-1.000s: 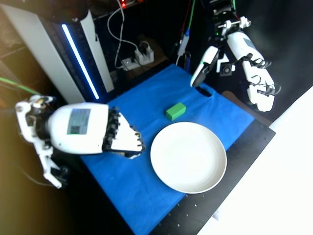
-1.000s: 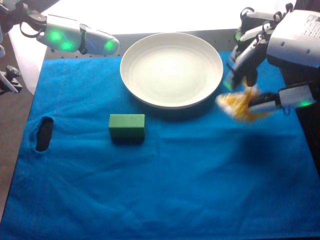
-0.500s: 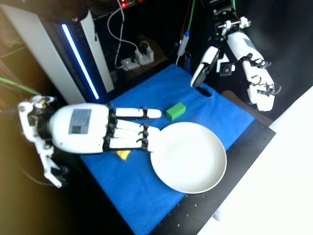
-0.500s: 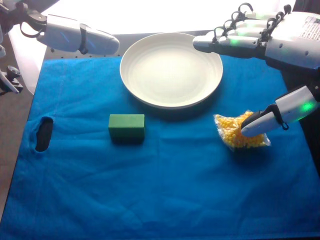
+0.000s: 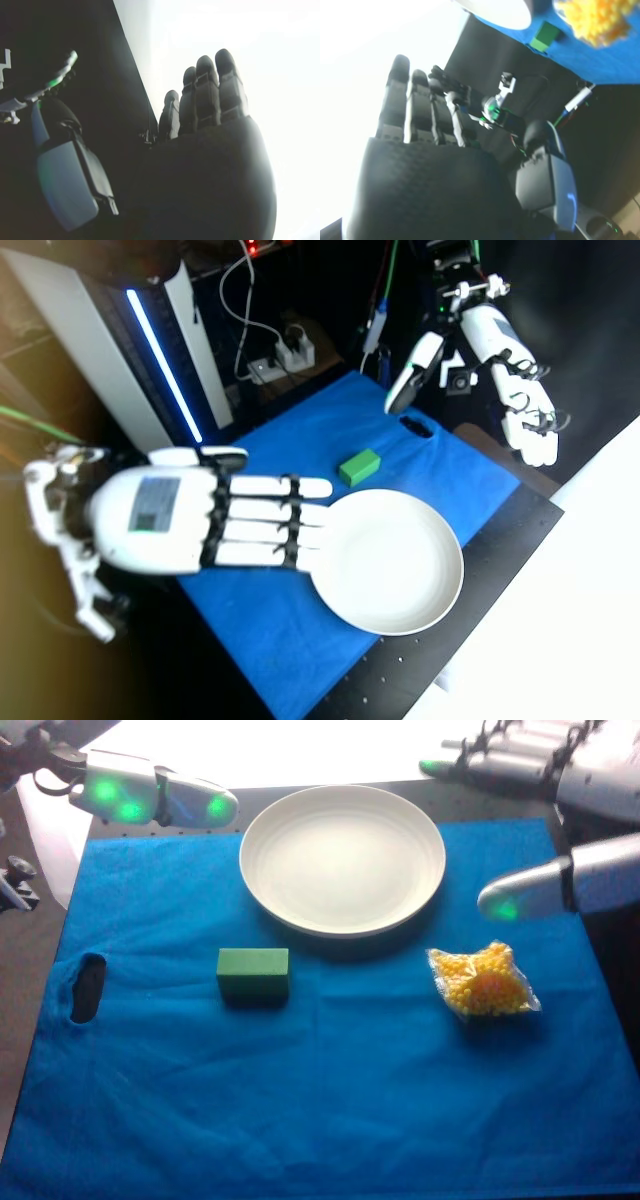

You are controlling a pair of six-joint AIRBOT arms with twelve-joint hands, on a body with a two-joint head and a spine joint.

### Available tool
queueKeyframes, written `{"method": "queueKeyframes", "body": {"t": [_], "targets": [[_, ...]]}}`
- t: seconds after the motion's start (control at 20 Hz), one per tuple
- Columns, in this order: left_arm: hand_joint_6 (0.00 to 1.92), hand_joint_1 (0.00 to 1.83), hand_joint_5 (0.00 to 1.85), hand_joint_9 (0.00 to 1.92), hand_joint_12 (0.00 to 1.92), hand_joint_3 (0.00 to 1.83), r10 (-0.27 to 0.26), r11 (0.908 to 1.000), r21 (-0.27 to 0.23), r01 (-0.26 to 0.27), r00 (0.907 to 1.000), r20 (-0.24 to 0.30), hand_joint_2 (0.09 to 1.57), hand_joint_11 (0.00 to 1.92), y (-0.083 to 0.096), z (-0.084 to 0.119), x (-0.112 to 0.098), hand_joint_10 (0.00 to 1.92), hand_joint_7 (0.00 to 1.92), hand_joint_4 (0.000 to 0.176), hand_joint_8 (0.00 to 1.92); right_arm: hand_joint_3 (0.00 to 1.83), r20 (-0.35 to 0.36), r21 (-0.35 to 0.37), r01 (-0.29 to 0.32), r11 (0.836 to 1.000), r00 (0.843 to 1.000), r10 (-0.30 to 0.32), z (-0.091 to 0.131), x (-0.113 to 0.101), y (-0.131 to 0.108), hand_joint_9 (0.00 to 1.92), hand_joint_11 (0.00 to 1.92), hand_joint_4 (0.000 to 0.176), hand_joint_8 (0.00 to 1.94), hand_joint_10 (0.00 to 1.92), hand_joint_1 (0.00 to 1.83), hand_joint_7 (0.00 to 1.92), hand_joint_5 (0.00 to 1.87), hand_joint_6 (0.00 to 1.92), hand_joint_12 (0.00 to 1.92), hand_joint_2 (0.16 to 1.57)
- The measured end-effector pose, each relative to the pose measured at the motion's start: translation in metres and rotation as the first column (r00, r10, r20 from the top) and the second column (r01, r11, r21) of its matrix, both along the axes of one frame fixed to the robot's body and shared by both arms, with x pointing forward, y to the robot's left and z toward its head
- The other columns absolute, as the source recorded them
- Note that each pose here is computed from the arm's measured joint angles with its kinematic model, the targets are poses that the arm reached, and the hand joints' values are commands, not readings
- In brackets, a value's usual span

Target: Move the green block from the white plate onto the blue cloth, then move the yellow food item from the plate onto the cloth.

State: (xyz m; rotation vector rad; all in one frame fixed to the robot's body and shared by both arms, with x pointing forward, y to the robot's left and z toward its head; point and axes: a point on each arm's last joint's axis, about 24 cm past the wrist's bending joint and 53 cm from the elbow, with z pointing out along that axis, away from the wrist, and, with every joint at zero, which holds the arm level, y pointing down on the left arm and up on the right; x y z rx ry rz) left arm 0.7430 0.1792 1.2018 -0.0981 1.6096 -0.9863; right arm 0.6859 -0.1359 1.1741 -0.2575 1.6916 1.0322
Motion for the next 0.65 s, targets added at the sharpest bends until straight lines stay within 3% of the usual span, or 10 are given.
{"method": "queueKeyframes", "body": {"t": [0.05, 0.1, 0.15, 0.25, 0.35, 0.4, 0.65], "targets": [[0.00, 0.54, 0.00, 0.12, 0.42, 0.00, -0.001, 1.0000, 0.003, 0.001, 1.0000, 0.004, 0.84, 0.00, 0.001, 0.001, -0.001, 0.00, 0.15, 0.176, 0.00, 0.00, 0.019, 0.009, 0.017, 1.000, 1.000, -0.017, 0.010, 0.008, -0.004, 0.12, 0.00, 0.130, 0.00, 0.01, 0.00, 0.14, 0.00, 0.00, 0.33, 0.94], [0.00, 0.53, 0.00, 0.14, 0.44, 0.00, 0.000, 1.0000, 0.002, 0.000, 1.0000, 0.003, 0.85, 0.01, 0.001, 0.001, -0.001, 0.01, 0.14, 0.176, 0.00, 0.00, 0.043, 0.017, 0.030, 0.999, 0.999, -0.030, 0.023, 0.014, -0.005, 0.10, 0.00, 0.174, 0.00, 0.00, 0.00, 0.12, 0.00, 0.00, 0.44, 0.92], [0.00, 0.53, 0.00, 0.14, 0.44, 0.00, 0.001, 1.0000, 0.001, -0.001, 1.0000, 0.002, 0.85, 0.01, 0.001, 0.001, 0.000, 0.01, 0.14, 0.176, 0.00, 0.00, 0.062, 0.018, 0.031, 0.999, 0.998, -0.032, 0.031, 0.018, -0.005, 0.10, 0.00, 0.174, 0.00, 0.00, 0.00, 0.12, 0.00, 0.00, 0.44, 0.92], [0.00, 0.49, 0.00, 0.09, 0.23, 0.00, 0.002, 1.0000, 0.003, -0.002, 1.0000, -0.002, 0.88, 0.00, 0.002, 0.000, 0.000, 0.01, 0.14, 0.176, 0.00, 0.00, 0.097, -0.002, 0.025, 1.000, 0.995, -0.025, 0.041, 0.022, 0.002, 0.04, 0.00, 0.176, 0.00, 0.01, 0.00, 0.05, 0.00, 0.00, 0.10, 0.93], [0.00, 0.48, 0.00, 0.06, 0.15, 0.00, 0.000, 1.0000, 0.006, 0.000, 1.0000, -0.001, 0.88, 0.00, 0.001, 0.000, 0.000, 0.01, 0.12, 0.176, 0.00, 0.00, 0.114, -0.008, 0.026, 1.000, 0.993, -0.025, 0.047, 0.026, 0.006, 0.03, 0.00, 0.176, 0.00, 0.00, 0.00, 0.04, 0.00, 0.00, 0.02, 0.93], [0.00, 0.47, 0.00, 0.04, 0.03, 0.00, 0.000, 1.0000, 0.010, 0.000, 1.0000, 0.001, 0.86, 0.00, 0.000, 0.002, 0.000, 0.00, 0.11, 0.176, 0.00, 0.00, 0.126, -0.013, 0.035, 0.999, 0.991, -0.033, 0.051, 0.029, 0.003, 0.01, 0.02, 0.176, 0.00, 0.00, 0.00, 0.01, 0.00, 0.00, 0.01, 0.91], [0.00, 0.46, 0.00, 0.08, 0.04, 0.00, -0.011, 0.9999, 0.008, 0.011, 0.9991, 0.041, 0.87, 0.05, -0.003, 0.020, -0.001, 0.01, 0.11, 0.176, 0.00, 0.00, 0.148, 0.011, 0.064, 0.998, 0.987, -0.065, 0.068, 0.038, -0.005, 0.01, 0.00, 0.176, 0.00, 0.00, 0.00, 0.01, 0.00, 0.00, 0.00, 0.94]]}}
